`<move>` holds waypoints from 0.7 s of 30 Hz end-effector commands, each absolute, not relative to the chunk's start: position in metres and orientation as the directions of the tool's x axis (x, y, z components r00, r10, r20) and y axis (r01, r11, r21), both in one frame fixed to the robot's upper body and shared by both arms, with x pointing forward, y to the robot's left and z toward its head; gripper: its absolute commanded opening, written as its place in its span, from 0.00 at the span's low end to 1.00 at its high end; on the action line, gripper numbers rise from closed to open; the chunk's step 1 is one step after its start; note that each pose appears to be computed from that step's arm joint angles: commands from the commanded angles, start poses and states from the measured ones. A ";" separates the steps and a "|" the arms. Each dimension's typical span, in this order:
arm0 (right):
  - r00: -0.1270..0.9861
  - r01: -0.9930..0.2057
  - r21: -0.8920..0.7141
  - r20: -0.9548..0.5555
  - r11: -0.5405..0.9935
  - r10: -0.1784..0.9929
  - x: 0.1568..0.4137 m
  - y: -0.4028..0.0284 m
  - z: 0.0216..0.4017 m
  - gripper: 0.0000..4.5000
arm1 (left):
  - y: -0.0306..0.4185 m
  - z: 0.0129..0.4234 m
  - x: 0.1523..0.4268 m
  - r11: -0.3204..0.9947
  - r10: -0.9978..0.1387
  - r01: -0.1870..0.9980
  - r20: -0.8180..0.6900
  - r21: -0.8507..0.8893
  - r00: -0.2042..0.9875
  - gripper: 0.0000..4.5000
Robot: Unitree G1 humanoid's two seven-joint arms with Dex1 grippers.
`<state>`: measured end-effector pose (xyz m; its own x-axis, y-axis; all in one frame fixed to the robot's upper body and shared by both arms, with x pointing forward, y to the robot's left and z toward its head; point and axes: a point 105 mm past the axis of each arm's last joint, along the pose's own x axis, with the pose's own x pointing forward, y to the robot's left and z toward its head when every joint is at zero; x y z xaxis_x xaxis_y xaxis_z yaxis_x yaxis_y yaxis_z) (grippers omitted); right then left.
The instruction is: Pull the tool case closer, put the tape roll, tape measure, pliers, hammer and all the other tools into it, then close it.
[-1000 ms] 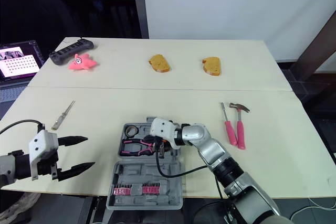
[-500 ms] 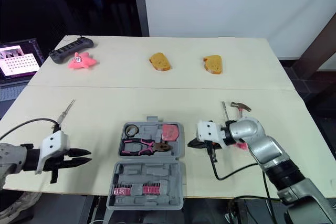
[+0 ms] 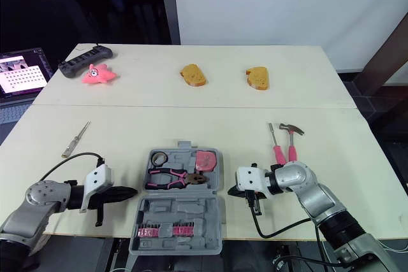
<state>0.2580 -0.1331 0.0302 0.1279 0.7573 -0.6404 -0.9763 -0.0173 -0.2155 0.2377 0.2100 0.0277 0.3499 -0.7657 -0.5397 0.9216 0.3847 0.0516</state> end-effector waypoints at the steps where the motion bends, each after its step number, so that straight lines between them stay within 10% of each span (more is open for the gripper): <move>1: 0.129 -0.970 -0.242 -0.618 -0.031 0.775 0.256 -0.121 0.032 0.00 | 0.192 0.028 0.239 0.352 -0.789 0.935 -0.522 0.050 0.325 0.01; 21: 0.186 -0.971 -0.232 -0.548 0.065 0.816 0.274 -0.095 0.043 0.00 | 0.161 0.041 0.267 0.390 -0.806 0.919 -0.464 0.048 0.367 0.01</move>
